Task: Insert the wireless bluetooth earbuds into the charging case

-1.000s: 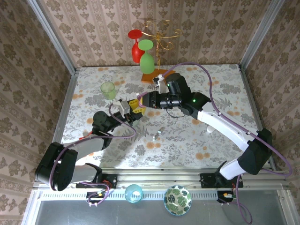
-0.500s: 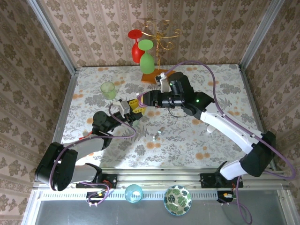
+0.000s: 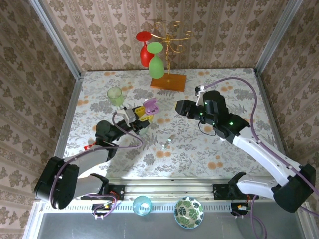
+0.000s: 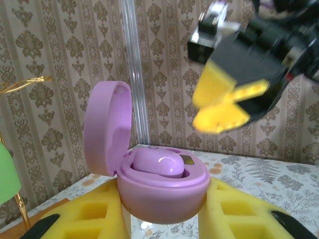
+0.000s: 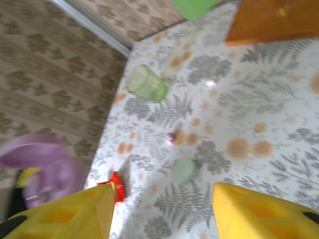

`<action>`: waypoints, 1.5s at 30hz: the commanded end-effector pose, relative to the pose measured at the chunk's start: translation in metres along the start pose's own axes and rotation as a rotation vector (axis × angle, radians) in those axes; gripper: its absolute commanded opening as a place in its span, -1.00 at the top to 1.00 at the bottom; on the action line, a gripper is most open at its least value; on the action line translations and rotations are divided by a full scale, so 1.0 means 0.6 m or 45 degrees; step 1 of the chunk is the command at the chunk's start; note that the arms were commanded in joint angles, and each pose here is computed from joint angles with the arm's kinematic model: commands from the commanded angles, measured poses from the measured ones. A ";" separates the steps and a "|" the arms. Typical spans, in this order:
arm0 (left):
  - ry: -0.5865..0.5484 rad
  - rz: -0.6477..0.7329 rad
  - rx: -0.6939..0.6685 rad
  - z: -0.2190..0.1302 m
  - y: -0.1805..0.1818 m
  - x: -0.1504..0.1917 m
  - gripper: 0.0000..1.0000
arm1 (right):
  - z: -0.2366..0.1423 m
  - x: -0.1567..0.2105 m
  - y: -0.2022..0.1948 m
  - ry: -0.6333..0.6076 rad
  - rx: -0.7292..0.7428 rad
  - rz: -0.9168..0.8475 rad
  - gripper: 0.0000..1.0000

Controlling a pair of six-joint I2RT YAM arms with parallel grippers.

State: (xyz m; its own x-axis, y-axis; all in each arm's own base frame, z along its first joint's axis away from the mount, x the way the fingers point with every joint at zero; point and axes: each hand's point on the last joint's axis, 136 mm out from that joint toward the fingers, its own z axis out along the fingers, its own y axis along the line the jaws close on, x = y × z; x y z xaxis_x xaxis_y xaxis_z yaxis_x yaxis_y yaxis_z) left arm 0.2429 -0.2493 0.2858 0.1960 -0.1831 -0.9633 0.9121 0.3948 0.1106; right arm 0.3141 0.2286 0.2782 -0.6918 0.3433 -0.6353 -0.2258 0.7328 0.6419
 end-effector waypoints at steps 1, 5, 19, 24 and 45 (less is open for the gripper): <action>-0.096 0.060 0.016 -0.005 -0.007 -0.046 0.63 | 0.045 0.018 -0.030 0.041 0.071 0.024 -0.11; -0.135 0.069 0.020 -0.012 -0.015 -0.068 0.63 | 0.116 0.052 -0.033 0.169 0.031 0.032 -0.11; -0.180 0.062 0.023 -0.014 -0.022 -0.094 0.63 | 0.362 0.156 -0.001 0.485 -0.059 -0.034 -0.02; -0.165 0.060 0.009 -0.008 -0.015 -0.090 0.63 | 0.429 0.186 0.012 0.549 -0.086 -0.040 0.00; -0.127 0.065 -0.003 -0.007 -0.010 -0.074 0.63 | 0.551 0.259 0.003 0.658 0.101 -0.270 0.20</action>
State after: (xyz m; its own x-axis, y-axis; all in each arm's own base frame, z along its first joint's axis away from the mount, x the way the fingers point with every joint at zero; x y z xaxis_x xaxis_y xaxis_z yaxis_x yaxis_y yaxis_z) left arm 0.2272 -0.2408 0.3138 0.2314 -0.2355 -0.9439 0.9097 0.3962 0.1242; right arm 0.4338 0.4836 0.0567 -0.8841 -0.0978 -0.4569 -0.3625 0.7605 0.5387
